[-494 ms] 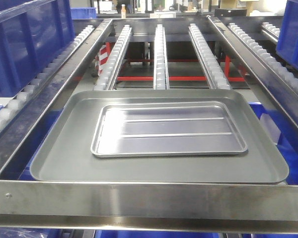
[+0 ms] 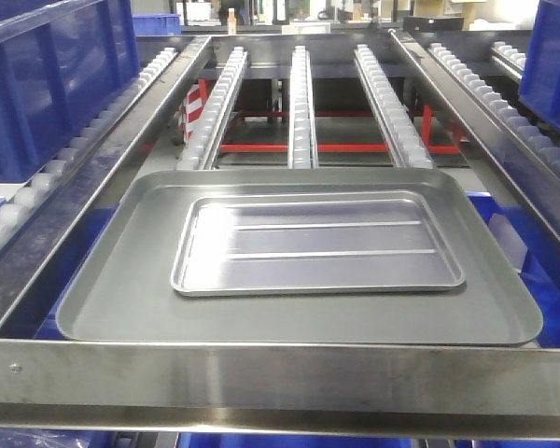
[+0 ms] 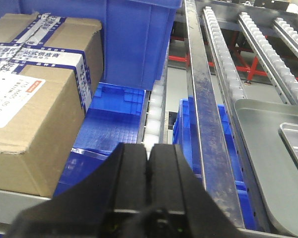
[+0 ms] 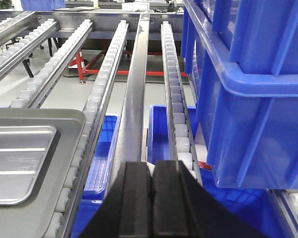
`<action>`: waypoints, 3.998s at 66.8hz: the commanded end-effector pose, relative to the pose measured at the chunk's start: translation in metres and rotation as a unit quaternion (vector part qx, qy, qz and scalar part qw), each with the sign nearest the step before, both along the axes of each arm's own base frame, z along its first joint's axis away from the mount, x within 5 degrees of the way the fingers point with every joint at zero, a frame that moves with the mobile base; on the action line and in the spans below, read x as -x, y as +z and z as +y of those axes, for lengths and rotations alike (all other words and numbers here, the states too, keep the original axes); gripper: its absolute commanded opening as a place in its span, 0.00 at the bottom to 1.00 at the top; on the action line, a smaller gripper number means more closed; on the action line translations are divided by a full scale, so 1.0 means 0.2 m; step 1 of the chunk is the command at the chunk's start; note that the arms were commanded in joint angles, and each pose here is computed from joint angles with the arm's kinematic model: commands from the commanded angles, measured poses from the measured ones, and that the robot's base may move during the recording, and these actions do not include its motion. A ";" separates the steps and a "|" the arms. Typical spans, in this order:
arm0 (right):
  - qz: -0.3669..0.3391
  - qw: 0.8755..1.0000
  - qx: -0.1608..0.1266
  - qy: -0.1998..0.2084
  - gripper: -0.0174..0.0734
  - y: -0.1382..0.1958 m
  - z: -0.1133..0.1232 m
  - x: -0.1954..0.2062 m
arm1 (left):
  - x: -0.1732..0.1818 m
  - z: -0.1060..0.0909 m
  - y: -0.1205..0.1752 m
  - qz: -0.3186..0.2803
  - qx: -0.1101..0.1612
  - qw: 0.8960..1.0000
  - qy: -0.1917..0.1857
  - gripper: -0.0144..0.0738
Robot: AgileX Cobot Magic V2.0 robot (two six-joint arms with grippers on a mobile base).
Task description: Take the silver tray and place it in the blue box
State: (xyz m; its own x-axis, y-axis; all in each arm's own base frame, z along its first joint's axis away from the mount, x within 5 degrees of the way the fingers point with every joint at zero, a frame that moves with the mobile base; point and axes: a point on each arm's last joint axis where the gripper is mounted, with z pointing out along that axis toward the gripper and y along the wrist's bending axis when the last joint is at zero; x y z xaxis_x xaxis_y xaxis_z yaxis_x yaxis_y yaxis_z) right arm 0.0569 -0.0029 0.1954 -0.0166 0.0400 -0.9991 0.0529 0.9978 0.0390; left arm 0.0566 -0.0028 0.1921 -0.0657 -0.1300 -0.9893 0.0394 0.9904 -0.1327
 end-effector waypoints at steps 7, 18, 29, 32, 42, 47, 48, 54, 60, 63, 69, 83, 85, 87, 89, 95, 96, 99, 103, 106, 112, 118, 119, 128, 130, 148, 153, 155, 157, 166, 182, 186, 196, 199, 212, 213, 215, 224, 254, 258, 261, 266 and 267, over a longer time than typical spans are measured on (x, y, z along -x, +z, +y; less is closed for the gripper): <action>-0.055 0.998 0.006 -0.003 0.25 0.04 0.00 0.01 | 0.01 0.00 0.05 -0.054 0.006 0.999 -0.002 0.04; -0.063 0.998 0.006 -0.003 0.25 0.05 0.00 0.01 | 0.01 0.00 0.05 -0.058 0.008 0.998 -0.002 0.04; -0.074 0.997 0.007 -0.003 0.25 0.06 0.00 0.01 | 0.02 0.00 0.14 -0.137 0.012 0.990 0.001 0.04; -0.093 0.996 0.007 -0.003 0.25 0.09 0.00 0.01 | 0.03 0.00 0.19 -0.164 0.012 0.986 0.001 0.04; -0.159 0.987 -0.005 -0.001 0.25 0.30 0.00 0.07 | 0.08 0.00 0.44 -0.186 -0.042 0.982 0.003 0.05; -0.177 0.984 -0.009 0.000 0.25 0.43 0.00 0.10 | 0.11 0.00 0.61 -0.206 -0.052 0.977 0.007 0.05; -0.177 0.984 -0.009 0.000 0.25 0.45 0.00 0.11 | 0.11 0.01 0.65 -0.209 -0.052 0.976 0.008 0.05; -0.166 0.986 -0.009 0.002 0.25 0.59 0.01 0.11 | 0.09 0.01 0.83 -0.202 -0.052 0.978 0.009 0.05; -0.161 0.987 -0.010 0.002 0.26 0.70 0.00 0.09 | 0.03 0.00 0.94 -0.176 -0.050 0.983 -0.004 0.06; -0.156 0.988 -0.010 0.002 0.29 0.75 0.00 0.07 | -0.01 -0.01 0.98 -0.154 -0.049 0.987 -0.016 0.09; -0.147 0.989 -0.011 0.002 0.40 0.82 0.00 0.02 | -0.13 -0.05 1.02 -0.096 -0.050 0.993 -0.049 0.19; -0.088 0.995 -0.018 0.041 0.66 0.86 0.03 -0.14 | -0.34 -0.23 0.97 -0.011 -0.056 0.986 -0.159 0.50; -0.077 0.995 -0.019 0.055 0.67 0.86 0.04 -0.17 | -0.37 -0.27 0.97 -0.001 -0.058 0.982 -0.178 0.53; -0.060 0.996 -0.020 0.069 0.69 0.86 0.06 -0.20 | -0.39 -0.31 0.96 0.007 -0.061 0.979 -0.197 0.55; -0.040 0.995 -0.020 0.085 0.70 0.85 0.08 -0.23 | -0.41 -0.35 0.96 0.016 -0.063 0.974 -0.216 0.56; 0.021 0.990 -0.017 0.135 0.70 0.86 0.15 -0.32 | -0.46 -0.48 0.96 0.036 -0.068 0.961 -0.267 0.56; 0.030 0.989 -0.016 0.143 0.70 0.86 0.16 -0.33 | -0.47 -0.51 0.95 0.041 -0.070 0.958 -0.277 0.56; 0.065 0.983 -0.011 0.170 0.70 0.86 0.22 -0.38 | -0.49 -0.58 0.94 0.055 -0.074 0.950 -0.299 0.55; 0.109 0.974 -0.002 0.199 0.70 0.84 0.28 -0.45 | -0.51 -0.67 0.93 0.070 -0.079 0.940 -0.325 0.55; 0.128 0.967 0.003 0.219 0.70 0.85 0.33 -0.48 | -0.53 -0.74 0.91 0.084 -0.078 0.932 -0.344 0.55; 0.169 0.956 0.014 0.239 0.70 0.84 0.42 -0.57 | -0.57 -0.85 0.89 0.129 -0.041 0.923 -0.360 0.56; 0.217 0.947 0.017 0.237 0.70 0.81 0.47 -0.67 | -0.63 -0.91 0.85 0.190 -0.047 0.912 -0.360 0.56; 0.224 0.946 0.016 0.235 0.70 0.81 0.47 -0.68 | -0.64 -0.92 0.84 0.200 -0.054 0.910 -0.359 0.56; 0.316 0.923 0.015 0.220 0.70 0.74 0.54 -0.82 | -0.75 -0.98 0.79 0.281 -0.112 0.892 -0.335 0.56; 0.334 0.917 0.014 0.216 0.70 0.72 0.56 -0.85 | -0.79 -0.99 0.78 0.304 -0.108 0.891 -0.320 0.56; 0.422 0.892 -0.013 0.161 0.70 0.56 0.65 -1.11 | -1.01 -1.11 0.65 0.404 -0.076 0.886 -0.213 0.55; 0.445 0.886 -0.016 0.130 0.70 0.52 0.63 -1.17 | -1.05 -1.15 0.61 0.415 -0.068 0.885 -0.201 0.55; 0.449 0.885 -0.014 0.123 0.70 0.50 0.63 -1.19 | -1.07 -1.16 0.60 0.417 -0.067 0.885 -0.197 0.55; 0.451 0.885 -0.013 0.120 0.70 0.49 0.63 -1.20 | -1.08 -1.17 0.58 0.420 -0.067 0.884 -0.191 0.55; 0.462 0.880 -0.014 0.108 0.70 0.42 0.61 -1.26 | -1.13 -1.19 0.49 0.437 -0.066 0.882 -0.163 0.55; 0.454 0.885 -0.023 0.100 0.70 0.37 0.59 -1.33 | -1.20 -1.18 0.38 0.461 -0.058 0.876 -0.129 0.55; 0.450 0.887 -0.024 0.101 0.70 0.36 0.59 -1.34 | -1.22 -1.16 0.35 0.467 -0.051 0.875 -0.119 0.55; 0.456 0.884 -0.023 0.101 0.70 0.31 0.60 -1.36 | -1.25 -1.14 0.32 0.474 -0.047 0.873 -0.109 0.55; 0.459 0.882 -0.023 0.101 0.70 0.29 0.61 -1.37 | -1.26 -1.15 0.32 0.472 -0.048 0.873 -0.110 0.55; 0.467 0.878 -0.021 0.100 0.70 0.22 0.62 -1.40 | -1.28 -1.17 0.30 0.462 -0.044 0.878 -0.119 0.55; 0.467 0.878 -0.021 0.101 0.70 0.22 0.62 -1.41 | -1.28 -1.17 0.29 0.462 -0.044 0.878 -0.119 0.55; 0.467 0.878 -0.021 0.101 0.70 0.21 0.62 -1.41 | -1.28 -1.17 0.29 0.460 -0.043 0.879 -0.120 0.55; 0.474 0.875 -0.019 0.100 0.70 0.16 0.63 -1.43 | -1.29 -1.18 0.26 0.464 -0.046 0.876 -0.120 0.55; 0.473 0.875 -0.018 0.101 0.69 0.12 0.64 -1.45 | -1.31 -1.19 0.16 0.481 -0.065 0.867 -0.112 0.55; 0.475 0.874 -0.017 0.101 0.69 0.11 0.64 -1.46 | -1.31 -1.19 0.16 0.486 -0.065 0.865 -0.110 0.55; 0.476 0.873 -0.017 0.101 0.69 0.10 0.64 -1.46 | -1.31 -1.19 0.16 0.486 -0.064 0.865 -0.110 0.55; 0.477 0.873 -0.017 0.101 0.69 0.10 0.64 -1.46 | -1.31 -1.19 0.16 0.486 -0.064 0.865 -0.110 0.55; 0.477 0.873 -0.017 0.101 0.69 0.10 0.64 -1.46 | -1.31 -1.19 0.16 0.486 -0.064 0.865 -0.110 0.55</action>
State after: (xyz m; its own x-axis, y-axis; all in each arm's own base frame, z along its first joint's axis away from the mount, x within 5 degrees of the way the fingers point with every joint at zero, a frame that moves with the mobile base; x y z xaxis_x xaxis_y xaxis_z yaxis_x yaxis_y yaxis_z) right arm 0.3424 0.1255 0.1909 -0.9020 -0.0374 -0.4301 -0.0813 0.9931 0.0842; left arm 0.3171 -0.2395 0.1969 -0.9130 0.1201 -0.3899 0.1549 0.9862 -0.0591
